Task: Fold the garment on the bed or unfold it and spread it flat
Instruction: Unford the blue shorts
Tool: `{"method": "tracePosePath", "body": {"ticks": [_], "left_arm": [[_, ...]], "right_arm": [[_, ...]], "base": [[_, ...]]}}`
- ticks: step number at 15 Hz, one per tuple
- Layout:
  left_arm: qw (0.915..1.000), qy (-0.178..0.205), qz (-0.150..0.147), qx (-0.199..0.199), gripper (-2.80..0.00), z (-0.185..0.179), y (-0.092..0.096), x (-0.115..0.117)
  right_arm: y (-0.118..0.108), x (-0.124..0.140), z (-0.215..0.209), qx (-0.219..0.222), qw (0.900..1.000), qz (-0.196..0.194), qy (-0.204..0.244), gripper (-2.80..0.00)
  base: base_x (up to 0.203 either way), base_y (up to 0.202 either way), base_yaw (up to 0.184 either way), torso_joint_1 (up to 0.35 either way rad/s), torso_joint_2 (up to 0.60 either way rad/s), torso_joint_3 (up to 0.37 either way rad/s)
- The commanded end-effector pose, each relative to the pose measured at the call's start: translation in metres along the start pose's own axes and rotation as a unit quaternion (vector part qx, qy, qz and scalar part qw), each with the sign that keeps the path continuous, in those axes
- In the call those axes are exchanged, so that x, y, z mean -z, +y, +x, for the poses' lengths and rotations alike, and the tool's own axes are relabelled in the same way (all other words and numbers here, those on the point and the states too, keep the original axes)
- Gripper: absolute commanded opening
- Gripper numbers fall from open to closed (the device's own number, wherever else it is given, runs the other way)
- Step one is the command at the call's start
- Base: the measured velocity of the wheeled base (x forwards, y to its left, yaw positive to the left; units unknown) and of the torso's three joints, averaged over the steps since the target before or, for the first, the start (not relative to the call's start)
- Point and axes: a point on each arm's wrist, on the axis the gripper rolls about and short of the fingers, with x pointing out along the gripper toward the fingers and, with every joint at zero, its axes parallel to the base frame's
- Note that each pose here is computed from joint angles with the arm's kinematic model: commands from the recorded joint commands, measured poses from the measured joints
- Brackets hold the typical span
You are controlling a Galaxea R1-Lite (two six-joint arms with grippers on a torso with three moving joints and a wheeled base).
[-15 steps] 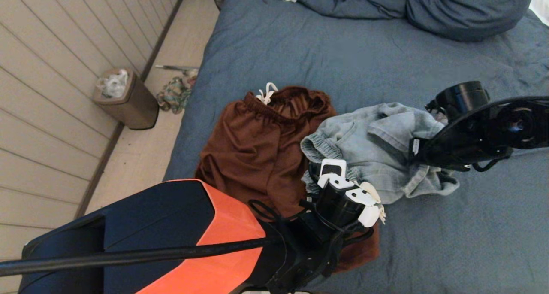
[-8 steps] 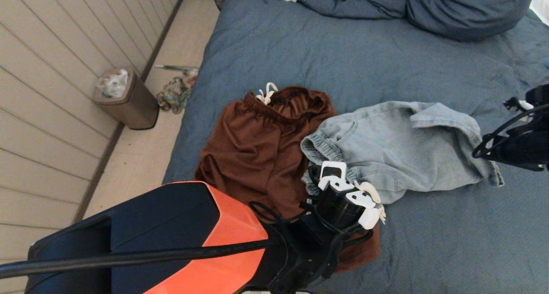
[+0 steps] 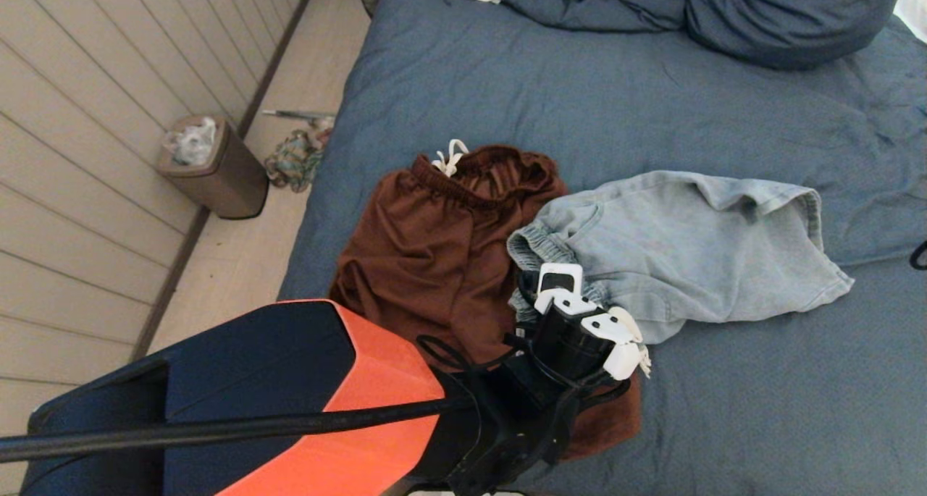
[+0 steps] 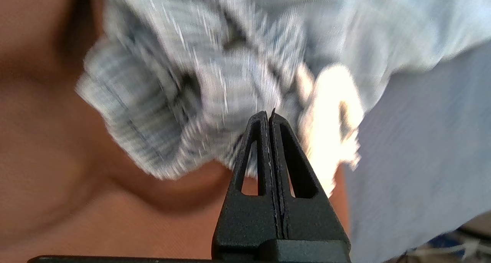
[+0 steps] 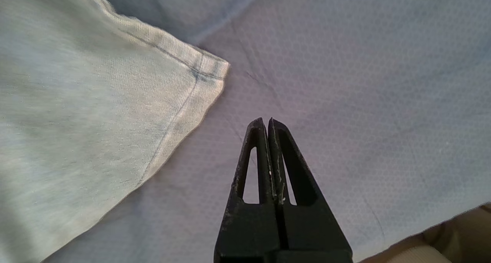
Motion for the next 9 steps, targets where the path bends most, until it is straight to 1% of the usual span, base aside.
{"method": "tracePosePath", "body": {"ticks": [1, 3, 4, 6, 7, 9], "left_arm": [[0.999, -0.037, -0.021, 0.01, -2.8, -0.019, -0.003, -0.036], [0.9964, -0.073, -0.04, 0.017, -2.8, -0.042, 0.0, -0.076], [0.9947, -0.091, -0.048, 0.01, -2.8, -0.048, 0.01, -0.096], [0.9917, -0.113, -0.057, -0.023, -2.8, -0.042, 0.043, -0.124], [0.992, -0.109, -0.057, -0.029, -2.8, -0.035, 0.05, -0.127], [0.994, -0.09, -0.051, -0.036, -2.8, -0.016, 0.05, -0.111]], "right_arm": [[0.002, -0.005, -0.022, -0.006, 1.0, 0.0, -0.022, -2.8], [0.015, -0.004, -0.041, -0.019, 0.999, -0.009, -0.033, -2.8], [0.028, 0.0, -0.047, -0.035, 0.999, -0.017, -0.033, -2.8], [0.054, 0.004, -0.057, -0.067, 0.997, -0.02, -0.035, -2.8], [0.066, 0.005, -0.059, -0.082, 0.996, -0.021, -0.035, -2.8], [0.083, 0.004, -0.065, -0.087, 0.995, -0.023, -0.043, -2.8]], "base": [[0.0, 0.0, 0.0, 0.0, 0.0, 0.0], [0.0, 0.0, 0.0, 0.0, 0.0, 0.0], [0.0, 0.0, 0.0, 0.0, 0.0, 0.0], [0.0, 0.0, 0.0, 0.0, 0.0, 0.0], [0.0, 0.0, 0.0, 0.0, 0.0, 0.0], [0.0, 0.0, 0.0, 0.0, 0.0, 0.0]]}}
